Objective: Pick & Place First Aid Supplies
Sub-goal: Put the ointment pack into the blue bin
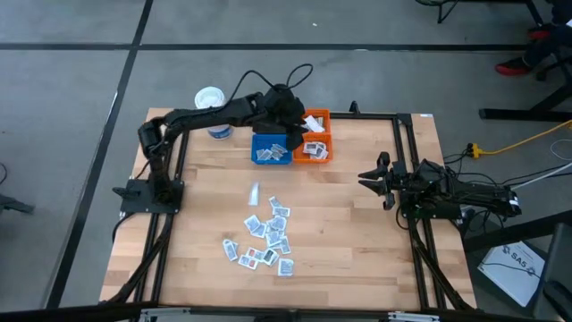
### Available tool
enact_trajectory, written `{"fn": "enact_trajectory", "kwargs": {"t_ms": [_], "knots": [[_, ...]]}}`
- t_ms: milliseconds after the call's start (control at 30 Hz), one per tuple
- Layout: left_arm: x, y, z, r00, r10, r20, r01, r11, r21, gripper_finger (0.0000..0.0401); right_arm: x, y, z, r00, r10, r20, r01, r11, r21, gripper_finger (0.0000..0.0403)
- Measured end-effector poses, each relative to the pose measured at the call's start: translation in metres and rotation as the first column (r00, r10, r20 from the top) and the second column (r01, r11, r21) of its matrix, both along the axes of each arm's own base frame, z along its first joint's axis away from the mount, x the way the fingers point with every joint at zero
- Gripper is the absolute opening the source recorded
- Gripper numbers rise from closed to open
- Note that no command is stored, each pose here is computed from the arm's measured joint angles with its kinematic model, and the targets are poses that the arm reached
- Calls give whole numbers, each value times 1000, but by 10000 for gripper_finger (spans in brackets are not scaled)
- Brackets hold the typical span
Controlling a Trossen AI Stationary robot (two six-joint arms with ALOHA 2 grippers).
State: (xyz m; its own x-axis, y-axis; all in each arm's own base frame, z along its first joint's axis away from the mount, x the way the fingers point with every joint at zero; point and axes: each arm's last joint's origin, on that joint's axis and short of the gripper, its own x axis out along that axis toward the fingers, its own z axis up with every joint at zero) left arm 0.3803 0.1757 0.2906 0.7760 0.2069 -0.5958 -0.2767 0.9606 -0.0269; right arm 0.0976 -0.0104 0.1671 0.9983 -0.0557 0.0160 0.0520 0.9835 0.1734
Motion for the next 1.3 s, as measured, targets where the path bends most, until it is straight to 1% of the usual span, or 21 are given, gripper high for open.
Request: {"fn": "enact_trajectory", "kwargs": {"t_ms": [167,333,400,633,900,1033,1167,1300], "knots": [[-5,-26,19,998,-59,-4,59,998,20,132,0,0,0,1000,0,-1,0,1000,0,100],[-6,-48,29,997,-81,-16,81,995,55,127,0,0,0,1000,0,0,0,1000,0,100],[-5,-56,27,995,-89,-49,92,993,69,126,0,0,0,1000,0,0,0,1000,0,100],[-6,-82,17,970,-152,-188,167,984,69,116,0,0,0,1000,0,0,0,1000,0,100],[-5,-101,14,952,-204,-228,224,973,61,111,0,0,0,1000,0,0,0,1000,0,100],[-3,-116,14,940,-243,-238,263,963,56,110,0,0,0,1000,0,0,0,1000,0,100],[-1,-138,13,922,-298,-246,319,946,52,105,0,0,0,1000,0,0,0,1000,0,100],[-2,-169,11,886,-370,-279,395,918,37,101,0,0,0,1000,0,0,0,1000,0,100]]}}
